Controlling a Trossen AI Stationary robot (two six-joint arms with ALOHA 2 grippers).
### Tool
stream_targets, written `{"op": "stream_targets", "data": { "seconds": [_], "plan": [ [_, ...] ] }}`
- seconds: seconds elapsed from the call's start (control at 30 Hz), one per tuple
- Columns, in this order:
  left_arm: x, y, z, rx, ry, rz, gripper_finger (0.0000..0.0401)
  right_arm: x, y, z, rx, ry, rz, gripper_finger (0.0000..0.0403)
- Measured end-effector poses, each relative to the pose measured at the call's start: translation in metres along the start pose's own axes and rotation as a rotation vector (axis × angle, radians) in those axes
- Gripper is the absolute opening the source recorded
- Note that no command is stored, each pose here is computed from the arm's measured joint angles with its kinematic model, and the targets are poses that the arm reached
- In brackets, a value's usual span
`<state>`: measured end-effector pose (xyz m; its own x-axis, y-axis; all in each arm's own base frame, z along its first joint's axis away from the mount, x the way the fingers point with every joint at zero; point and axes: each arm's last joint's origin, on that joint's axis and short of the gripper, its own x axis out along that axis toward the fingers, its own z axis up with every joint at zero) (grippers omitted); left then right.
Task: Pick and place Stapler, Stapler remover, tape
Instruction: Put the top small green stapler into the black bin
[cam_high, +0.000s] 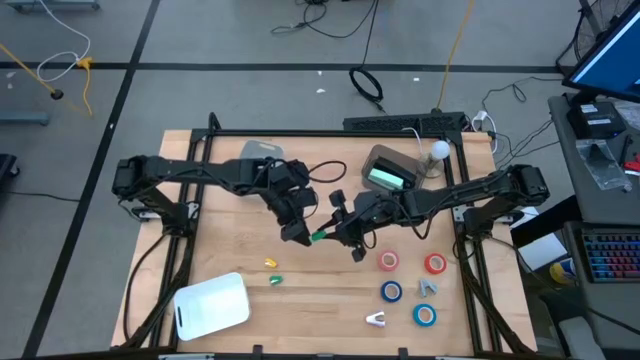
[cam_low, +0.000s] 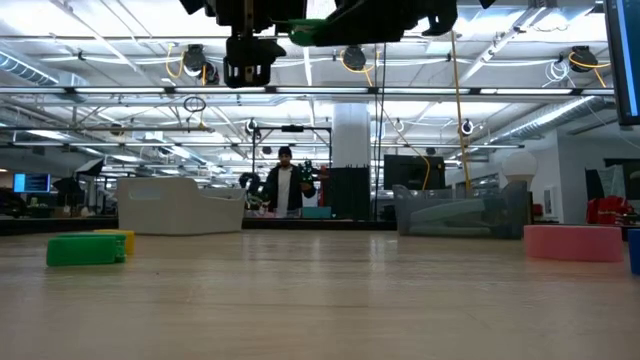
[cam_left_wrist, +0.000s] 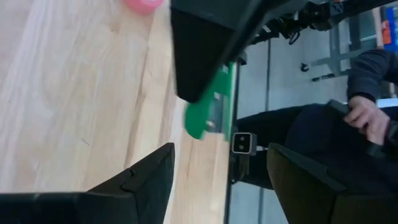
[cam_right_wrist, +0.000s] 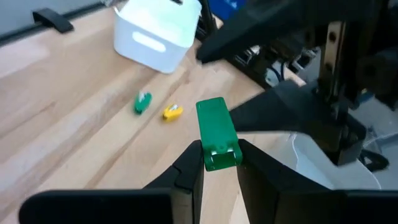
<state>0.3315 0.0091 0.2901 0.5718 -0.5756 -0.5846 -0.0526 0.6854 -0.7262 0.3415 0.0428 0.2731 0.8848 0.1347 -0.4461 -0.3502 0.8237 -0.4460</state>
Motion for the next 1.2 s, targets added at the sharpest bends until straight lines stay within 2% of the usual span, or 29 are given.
{"op": "stream_targets", "data": {
  "seconds": [0.2,0.43,0.63,0.83,0.97,1.2],
  "plan": [
    [-0.007,0.009,0.000,-0.055,0.032,-0.001,0.0255,0.000,0.001,-0.006,0.002,0.069,-0.009,0.0070],
    [-0.016,0.024,-0.006,-0.084,0.076,0.085,0.0255,-0.003,-0.003,-0.020,0.009,0.256,-0.092,0.0070],
    [-0.017,0.027,-0.006,-0.051,0.058,0.183,0.0255,-0.011,-0.018,-0.045,0.138,0.443,-0.157,0.0070],
    [-0.017,0.028,-0.006,-0.018,0.058,0.191,0.0255,-0.022,-0.041,-0.074,0.284,0.580,-0.204,0.0070],
    [-0.017,0.028,-0.006,-0.009,0.052,0.211,0.0255,-0.030,-0.058,-0.091,0.340,0.646,-0.243,0.0070],
    [-0.018,0.029,-0.008,0.013,0.064,0.239,0.0255,-0.060,-0.083,-0.117,0.459,0.766,-0.302,0.0070]
  ]
}}
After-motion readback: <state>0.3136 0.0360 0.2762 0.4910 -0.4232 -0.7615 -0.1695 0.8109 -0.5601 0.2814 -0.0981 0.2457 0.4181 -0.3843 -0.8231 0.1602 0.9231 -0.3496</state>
